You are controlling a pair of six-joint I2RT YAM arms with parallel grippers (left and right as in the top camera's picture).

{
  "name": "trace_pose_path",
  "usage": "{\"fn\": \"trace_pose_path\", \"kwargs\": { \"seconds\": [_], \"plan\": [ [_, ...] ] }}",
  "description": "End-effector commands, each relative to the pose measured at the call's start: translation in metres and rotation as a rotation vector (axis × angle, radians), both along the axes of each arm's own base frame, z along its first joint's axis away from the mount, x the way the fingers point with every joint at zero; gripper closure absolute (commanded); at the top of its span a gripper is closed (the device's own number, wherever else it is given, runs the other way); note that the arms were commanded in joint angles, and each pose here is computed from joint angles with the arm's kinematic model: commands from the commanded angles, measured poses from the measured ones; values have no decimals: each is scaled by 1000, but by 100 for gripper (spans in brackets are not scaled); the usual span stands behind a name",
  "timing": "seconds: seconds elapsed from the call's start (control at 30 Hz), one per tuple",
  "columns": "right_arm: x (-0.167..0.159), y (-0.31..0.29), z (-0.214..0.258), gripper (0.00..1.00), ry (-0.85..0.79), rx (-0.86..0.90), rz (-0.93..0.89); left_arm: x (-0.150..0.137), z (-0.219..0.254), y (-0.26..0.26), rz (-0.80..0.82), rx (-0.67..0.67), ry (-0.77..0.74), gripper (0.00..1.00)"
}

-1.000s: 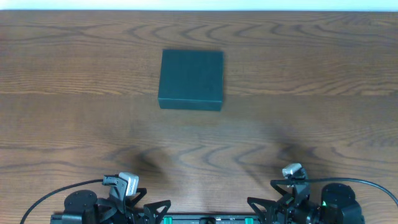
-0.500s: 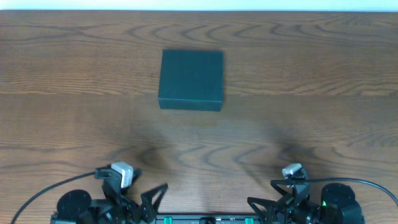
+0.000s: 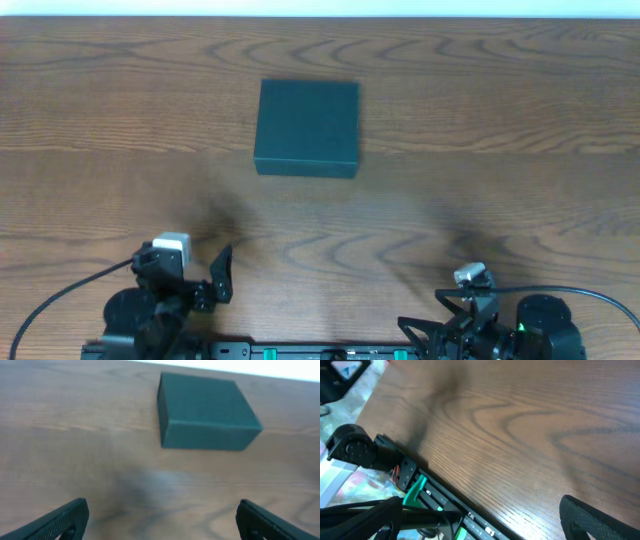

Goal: Pack container

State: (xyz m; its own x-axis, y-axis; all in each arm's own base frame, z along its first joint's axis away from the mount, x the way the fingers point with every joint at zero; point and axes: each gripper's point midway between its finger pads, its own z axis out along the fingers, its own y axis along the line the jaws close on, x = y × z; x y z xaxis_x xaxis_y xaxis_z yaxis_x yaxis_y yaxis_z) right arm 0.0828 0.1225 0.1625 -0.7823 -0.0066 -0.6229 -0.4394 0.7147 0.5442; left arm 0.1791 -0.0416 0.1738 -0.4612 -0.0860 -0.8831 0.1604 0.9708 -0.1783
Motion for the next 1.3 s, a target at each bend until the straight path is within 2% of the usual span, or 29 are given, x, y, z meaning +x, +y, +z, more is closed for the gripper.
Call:
{"fn": "trace_pose_path", "kwargs": {
  "seconds": [0.0,0.2,0.5,0.6,0.73,1.27],
  "plan": [
    [-1,0,-1,1,7,7,-3,13,-16,2,13,25,-20,5],
    [-1,0,-1,1,7,7,-3,35,-32,-3,1,-2,-85,5],
    [-1,0,-1,1,8,7,-3,42,-52,-5,11,-47,-121,5],
    [-1,0,-1,1,7,7,-3,43,-53,-3,13,-20,-128,5],
    [-1,0,-1,1,7,7,-3,43,-53,-3,-34,91,-155,5],
    [-1,0,-1,1,7,7,-3,43,-53,-3,-37,96,-157,5]
  ]
}}
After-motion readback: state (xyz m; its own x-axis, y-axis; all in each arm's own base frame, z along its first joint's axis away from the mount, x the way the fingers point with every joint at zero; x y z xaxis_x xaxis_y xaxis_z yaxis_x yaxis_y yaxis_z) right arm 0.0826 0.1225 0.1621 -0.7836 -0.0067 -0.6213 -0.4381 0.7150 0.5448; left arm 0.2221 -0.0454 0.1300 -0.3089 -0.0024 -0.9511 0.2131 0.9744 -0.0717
